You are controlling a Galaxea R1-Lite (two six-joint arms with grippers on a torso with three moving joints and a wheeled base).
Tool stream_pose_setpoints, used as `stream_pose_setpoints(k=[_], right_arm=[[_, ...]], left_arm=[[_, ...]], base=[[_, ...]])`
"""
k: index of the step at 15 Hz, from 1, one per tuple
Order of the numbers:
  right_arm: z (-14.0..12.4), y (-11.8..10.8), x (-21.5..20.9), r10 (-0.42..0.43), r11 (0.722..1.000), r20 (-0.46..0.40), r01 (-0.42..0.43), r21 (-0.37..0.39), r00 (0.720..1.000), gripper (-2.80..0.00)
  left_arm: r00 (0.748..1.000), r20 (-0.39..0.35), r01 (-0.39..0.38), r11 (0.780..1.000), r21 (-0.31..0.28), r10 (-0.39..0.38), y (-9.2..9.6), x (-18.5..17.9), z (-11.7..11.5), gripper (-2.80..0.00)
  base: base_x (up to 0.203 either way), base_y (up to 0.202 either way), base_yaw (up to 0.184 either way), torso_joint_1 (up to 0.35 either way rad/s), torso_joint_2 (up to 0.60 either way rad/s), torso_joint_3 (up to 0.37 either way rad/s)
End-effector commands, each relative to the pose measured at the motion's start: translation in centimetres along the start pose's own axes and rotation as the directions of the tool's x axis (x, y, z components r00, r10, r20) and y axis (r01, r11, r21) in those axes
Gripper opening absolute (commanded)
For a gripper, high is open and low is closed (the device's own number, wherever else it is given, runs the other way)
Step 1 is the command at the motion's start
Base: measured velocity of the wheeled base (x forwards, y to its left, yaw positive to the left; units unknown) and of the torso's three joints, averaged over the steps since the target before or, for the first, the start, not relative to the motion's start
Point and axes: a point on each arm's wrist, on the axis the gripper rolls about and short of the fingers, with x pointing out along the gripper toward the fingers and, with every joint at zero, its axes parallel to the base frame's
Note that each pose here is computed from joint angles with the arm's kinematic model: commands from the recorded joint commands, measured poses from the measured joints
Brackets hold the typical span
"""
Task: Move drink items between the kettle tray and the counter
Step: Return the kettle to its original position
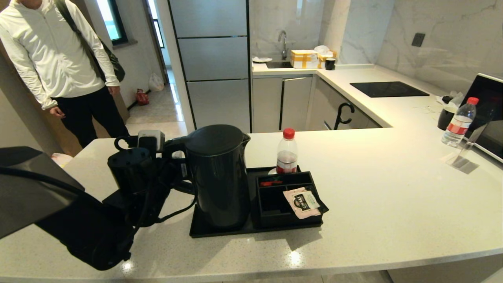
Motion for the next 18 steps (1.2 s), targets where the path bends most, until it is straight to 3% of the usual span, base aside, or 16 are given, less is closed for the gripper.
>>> stream_pose_setpoints(k=[1,11,18], right_arm=[[-0.9,0.0,0.2,0.002,1.000,-0.031,-0.002,-0.001,1.000,-2.80],[-0.9,0.0,0.2,0.002,1.000,-0.031,-0.002,-0.001,1.000,-2.80],[-0.9,0.0,0.2,0.002,1.000,-0.031,-0.002,-0.001,1.000,-2.80]], left_arm=[[1.000,-0.012,0.000,1.000,0.009,0.000,-0.1,0.1,-0.5,-2.80],[0.999,0.043,0.002,1.000,0.016,-0.003,-0.7,0.2,1.0,-2.80],[1.000,0.022,-0.002,0.999,0.038,0.001,-0.9,0.6,0.2,-2.80]], base=[[0.000,0.000,0.000,0.000,0.00,0.000],[0.000,0.000,0.000,0.000,0.00,0.000],[0.000,0.000,0.000,0.000,0.00,0.000]])
